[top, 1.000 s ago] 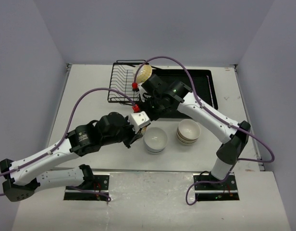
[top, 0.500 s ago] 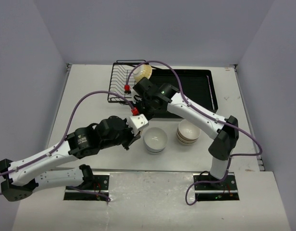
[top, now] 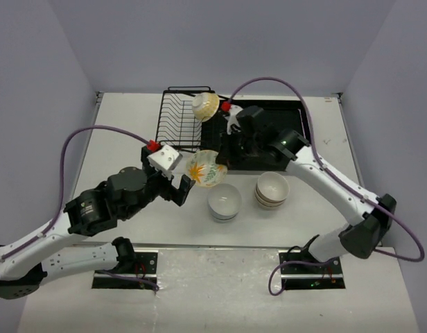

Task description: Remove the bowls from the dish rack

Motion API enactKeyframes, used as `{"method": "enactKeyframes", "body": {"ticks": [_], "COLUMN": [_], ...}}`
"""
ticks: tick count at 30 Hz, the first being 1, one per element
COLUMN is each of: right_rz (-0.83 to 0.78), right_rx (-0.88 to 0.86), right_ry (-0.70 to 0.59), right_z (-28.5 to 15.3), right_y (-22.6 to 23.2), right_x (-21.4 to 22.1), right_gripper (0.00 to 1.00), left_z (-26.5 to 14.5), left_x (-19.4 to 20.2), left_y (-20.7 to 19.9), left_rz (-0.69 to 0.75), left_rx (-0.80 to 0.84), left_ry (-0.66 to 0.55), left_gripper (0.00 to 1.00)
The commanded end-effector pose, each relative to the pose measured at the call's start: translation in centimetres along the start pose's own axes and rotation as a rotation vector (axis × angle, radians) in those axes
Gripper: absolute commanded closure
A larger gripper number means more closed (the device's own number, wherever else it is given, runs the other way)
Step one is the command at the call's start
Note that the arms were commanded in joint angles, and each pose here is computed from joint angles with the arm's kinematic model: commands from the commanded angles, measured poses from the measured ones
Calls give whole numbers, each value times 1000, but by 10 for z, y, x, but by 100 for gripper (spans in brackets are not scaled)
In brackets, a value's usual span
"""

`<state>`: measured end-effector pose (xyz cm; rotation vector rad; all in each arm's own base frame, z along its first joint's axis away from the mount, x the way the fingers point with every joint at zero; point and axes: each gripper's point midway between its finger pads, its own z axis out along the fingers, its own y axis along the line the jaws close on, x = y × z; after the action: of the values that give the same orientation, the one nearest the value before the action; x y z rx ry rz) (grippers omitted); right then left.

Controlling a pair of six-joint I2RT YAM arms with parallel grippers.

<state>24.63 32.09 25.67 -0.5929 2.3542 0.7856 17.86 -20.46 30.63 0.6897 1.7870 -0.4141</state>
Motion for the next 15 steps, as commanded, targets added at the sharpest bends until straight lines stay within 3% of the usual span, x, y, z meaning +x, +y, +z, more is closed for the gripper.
{"method": "enactKeyframes", "body": {"ticks": [1, 2, 4, 5, 7, 8, 11, 13, 15], "right_rz": [108, 149, 282, 310, 457, 482, 652, 725, 811], "right_rx": [38, 120, 269, 302, 526, 583, 836, 928, 910], "right_ry": [-231, -329, -389, -488, -592, -684, -772, -809, -801], "right_z": [-39, -69, -93, -127, -160, -186, -215, -227, -215], "right_y": [-31, -58, -124, -134, -203, -211, -269, -292, -304], "right_x": [-36, -45, -27, -23, 7, 16, 73, 95, 110], "right_gripper": [100, 100, 100, 100, 100, 100, 100, 100, 100], "left_z": [-27, -33, -46, -51, -55, -54, -54, -53, -50], "left_x": [-46, -49, -52, -50, -45, -37, -26, -21, -19], "left_y": [35, 49, 65, 71, 80, 82, 91, 92, 90], "left_rz": [-156, -214, -291, -322, -340, -344, -369, -381, -399], "left_rx": [-158, -231, -302, -339, -388, -410, -484, -497, -494], "left_ry": [-179, -204, -239, -241, -239, -218, -196, -192, -191], "left_gripper": [0, 0, 0, 0, 0, 0, 0, 0, 0]}}
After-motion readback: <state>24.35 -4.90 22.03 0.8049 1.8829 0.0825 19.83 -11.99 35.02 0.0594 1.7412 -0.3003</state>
